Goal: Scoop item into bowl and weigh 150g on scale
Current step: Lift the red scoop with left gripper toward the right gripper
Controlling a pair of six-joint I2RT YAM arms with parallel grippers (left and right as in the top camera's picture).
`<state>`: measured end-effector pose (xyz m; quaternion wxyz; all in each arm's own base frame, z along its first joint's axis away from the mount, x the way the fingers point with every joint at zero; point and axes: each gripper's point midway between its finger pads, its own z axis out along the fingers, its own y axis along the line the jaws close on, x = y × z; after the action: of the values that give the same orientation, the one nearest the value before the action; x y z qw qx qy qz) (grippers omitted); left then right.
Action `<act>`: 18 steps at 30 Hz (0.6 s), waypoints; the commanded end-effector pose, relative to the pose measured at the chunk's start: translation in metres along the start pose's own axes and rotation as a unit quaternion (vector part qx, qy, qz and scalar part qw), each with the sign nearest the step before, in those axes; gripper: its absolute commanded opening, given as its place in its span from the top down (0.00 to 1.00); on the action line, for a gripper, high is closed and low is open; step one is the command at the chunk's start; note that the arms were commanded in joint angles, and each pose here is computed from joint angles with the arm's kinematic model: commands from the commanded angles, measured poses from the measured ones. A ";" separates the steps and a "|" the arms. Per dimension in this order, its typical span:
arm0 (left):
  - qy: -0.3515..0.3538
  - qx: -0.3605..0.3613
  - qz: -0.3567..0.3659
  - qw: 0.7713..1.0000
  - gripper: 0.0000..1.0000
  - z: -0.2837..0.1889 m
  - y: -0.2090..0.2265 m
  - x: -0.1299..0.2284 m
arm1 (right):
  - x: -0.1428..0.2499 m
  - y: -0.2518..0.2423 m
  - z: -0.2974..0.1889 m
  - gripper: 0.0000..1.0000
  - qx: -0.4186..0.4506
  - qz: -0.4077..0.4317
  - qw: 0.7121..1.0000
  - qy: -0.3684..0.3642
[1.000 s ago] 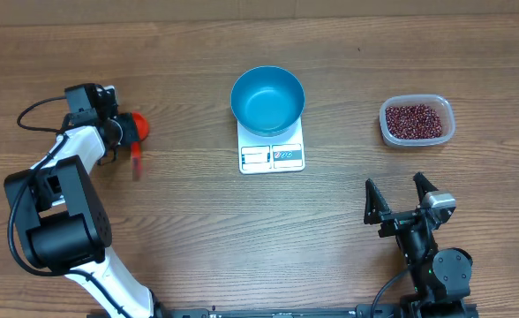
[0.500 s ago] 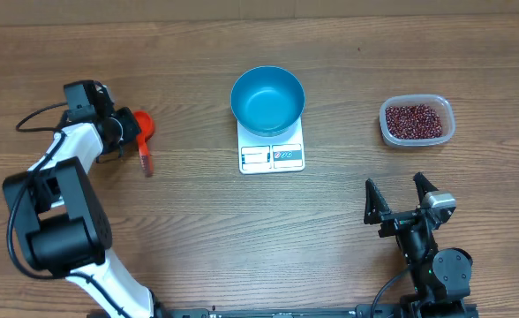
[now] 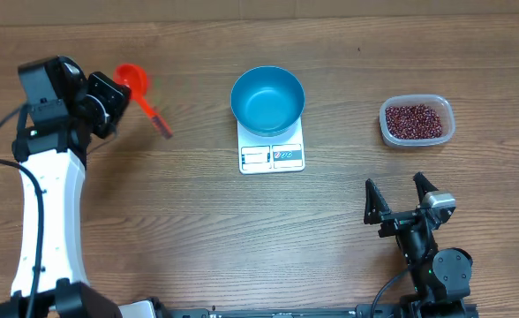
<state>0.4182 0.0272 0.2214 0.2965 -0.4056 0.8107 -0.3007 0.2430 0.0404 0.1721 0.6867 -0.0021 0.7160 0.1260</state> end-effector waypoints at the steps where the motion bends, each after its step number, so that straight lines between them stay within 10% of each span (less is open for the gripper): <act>1: 0.056 0.010 -0.079 0.995 0.96 0.003 -0.010 0.029 | 0.002 0.001 0.000 0.00 -0.004 -0.002 1.000 -0.001; 18: 0.053 -0.057 -0.076 0.994 0.95 0.022 -0.018 0.083 | -0.052 0.072 -0.017 0.00 -0.196 0.090 0.976 -0.024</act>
<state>0.3997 -0.0609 0.2023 0.1986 -0.4338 0.8210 -0.3136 0.2255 0.0888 0.2064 0.6827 -0.0627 0.6710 0.2824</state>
